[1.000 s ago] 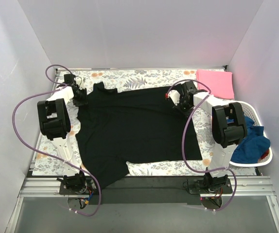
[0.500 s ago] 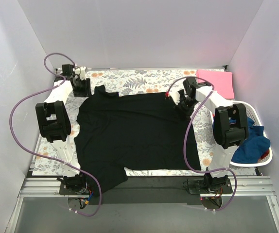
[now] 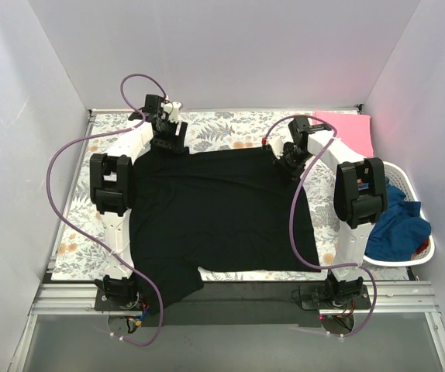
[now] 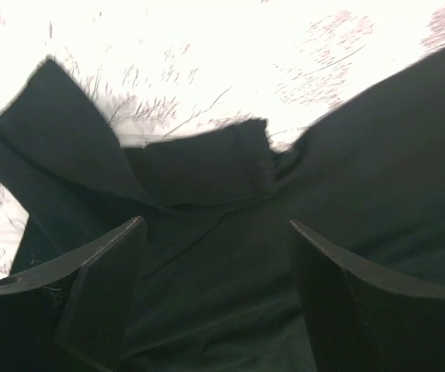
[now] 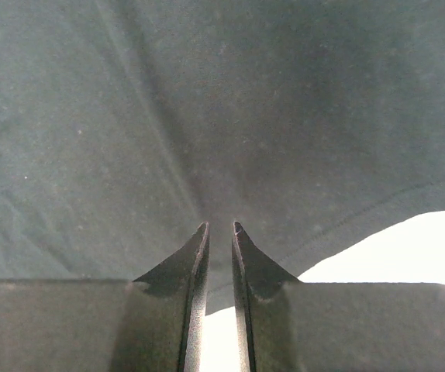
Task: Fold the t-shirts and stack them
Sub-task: Flatten the tshirt out
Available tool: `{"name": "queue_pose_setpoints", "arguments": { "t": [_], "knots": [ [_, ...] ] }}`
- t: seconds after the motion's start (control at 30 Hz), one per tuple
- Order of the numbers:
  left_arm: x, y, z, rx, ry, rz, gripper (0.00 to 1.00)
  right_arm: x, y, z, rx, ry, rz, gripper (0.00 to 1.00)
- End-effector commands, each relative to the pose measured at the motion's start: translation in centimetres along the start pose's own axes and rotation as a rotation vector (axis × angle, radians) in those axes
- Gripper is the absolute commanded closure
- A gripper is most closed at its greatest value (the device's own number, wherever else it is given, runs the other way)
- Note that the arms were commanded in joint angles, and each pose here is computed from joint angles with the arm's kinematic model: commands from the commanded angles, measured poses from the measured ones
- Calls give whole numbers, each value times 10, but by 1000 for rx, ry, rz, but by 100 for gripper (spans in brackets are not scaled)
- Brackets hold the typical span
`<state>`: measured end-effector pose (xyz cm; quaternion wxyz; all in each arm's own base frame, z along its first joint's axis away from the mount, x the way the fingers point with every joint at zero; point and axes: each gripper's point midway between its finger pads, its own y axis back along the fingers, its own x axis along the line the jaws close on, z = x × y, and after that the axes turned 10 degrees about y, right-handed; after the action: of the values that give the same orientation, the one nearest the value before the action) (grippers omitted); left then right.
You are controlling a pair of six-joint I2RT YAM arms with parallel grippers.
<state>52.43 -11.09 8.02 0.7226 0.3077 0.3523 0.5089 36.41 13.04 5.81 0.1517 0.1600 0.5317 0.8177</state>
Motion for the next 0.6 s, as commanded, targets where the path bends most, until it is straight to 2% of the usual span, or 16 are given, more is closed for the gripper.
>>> {"name": "queue_pose_setpoints", "arguments": {
  "t": [0.0, 0.2, 0.3, 0.43, 0.47, 0.53, 0.57],
  "knots": [
    [14, 8, 6, -11, 19, 95, 27, 0, 0, 1, 1, -17, 15, 76],
    [25, -3, -3, 22, 48, 156, 29, 2, -11, -3, 15, -28, 40, 76],
    [25, -9, -5, 27, 52, 147, 38, 2, -13, -4, 17, -29, 45, 76],
    [19, -16, 3, -2, 66, 108, 65, 4, -19, -9, 28, -34, 59, 76],
    [18, -19, 10, -24, 70, 102, 80, 6, -20, -11, 32, -36, 66, 77],
    [16, -22, 18, -42, 76, 90, 91, 8, -24, -14, 39, -38, 74, 78],
    [14, -20, 32, -80, 80, 86, 100, 8, -24, -15, 40, -38, 73, 78]
  ]
}}
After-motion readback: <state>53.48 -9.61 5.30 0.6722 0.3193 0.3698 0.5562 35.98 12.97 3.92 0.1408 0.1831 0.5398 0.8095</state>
